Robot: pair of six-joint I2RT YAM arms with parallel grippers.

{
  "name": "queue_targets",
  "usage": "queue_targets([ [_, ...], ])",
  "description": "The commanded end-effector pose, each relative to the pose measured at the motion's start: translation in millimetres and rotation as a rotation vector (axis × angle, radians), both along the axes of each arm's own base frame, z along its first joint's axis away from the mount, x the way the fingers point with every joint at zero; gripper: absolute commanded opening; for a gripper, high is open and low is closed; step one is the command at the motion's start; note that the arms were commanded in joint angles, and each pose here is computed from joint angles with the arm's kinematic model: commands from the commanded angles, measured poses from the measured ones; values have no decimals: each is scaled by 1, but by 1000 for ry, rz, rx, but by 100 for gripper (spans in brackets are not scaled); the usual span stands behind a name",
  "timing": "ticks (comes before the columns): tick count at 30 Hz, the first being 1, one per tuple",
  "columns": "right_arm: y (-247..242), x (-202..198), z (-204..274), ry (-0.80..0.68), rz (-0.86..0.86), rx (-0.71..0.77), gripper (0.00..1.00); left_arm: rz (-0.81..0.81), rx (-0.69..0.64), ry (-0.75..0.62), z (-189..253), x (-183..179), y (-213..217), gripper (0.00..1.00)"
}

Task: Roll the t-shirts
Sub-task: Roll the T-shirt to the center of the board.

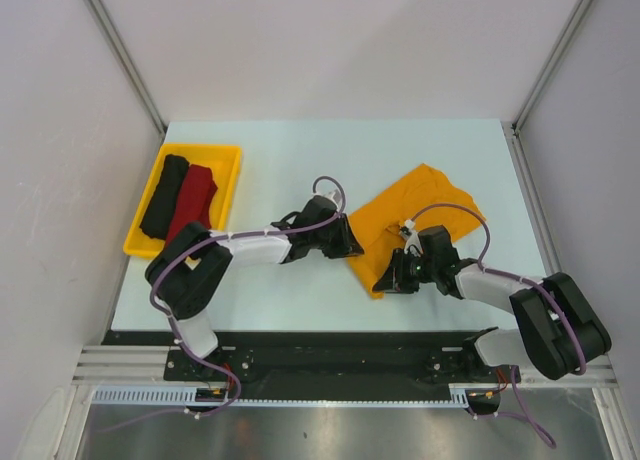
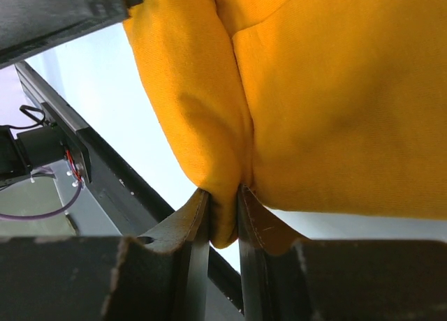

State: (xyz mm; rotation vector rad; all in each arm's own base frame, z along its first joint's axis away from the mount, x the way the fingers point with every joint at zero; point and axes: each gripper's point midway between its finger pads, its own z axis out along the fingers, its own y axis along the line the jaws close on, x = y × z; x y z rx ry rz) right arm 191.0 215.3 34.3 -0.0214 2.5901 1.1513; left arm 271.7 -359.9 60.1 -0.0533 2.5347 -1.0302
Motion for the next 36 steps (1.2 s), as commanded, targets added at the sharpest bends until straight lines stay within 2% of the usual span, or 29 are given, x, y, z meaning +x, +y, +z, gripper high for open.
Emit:
queue_targets([
  [1,-7,-7,-8,44,-18,-25,23,19,-26,-78,33,6,3,30],
  [9,-7,-9,-12,59,-18,-25,22,111,7,-101,25,37,43,29],
  [15,-7,-9,-13,67,-23,-25,21,107,61,-87,3,64,44,27],
  [19,-8,-9,-14,73,-29,-27,21,99,53,-86,7,68,42,25],
  [25,-9,-9,-16,83,-34,-29,21,46,45,-139,31,40,41,29],
  [26,-9,-9,-17,88,-34,-29,21,34,17,-157,45,30,36,29],
  [29,-9,-8,-17,92,-41,-30,21,-4,-8,-151,51,0,31,30],
  [32,-9,-7,-17,96,-45,-23,21,-47,-11,-123,43,-26,24,29],
  [36,-8,-7,-16,99,-51,-17,21,-76,-11,-96,26,-38,15,28],
])
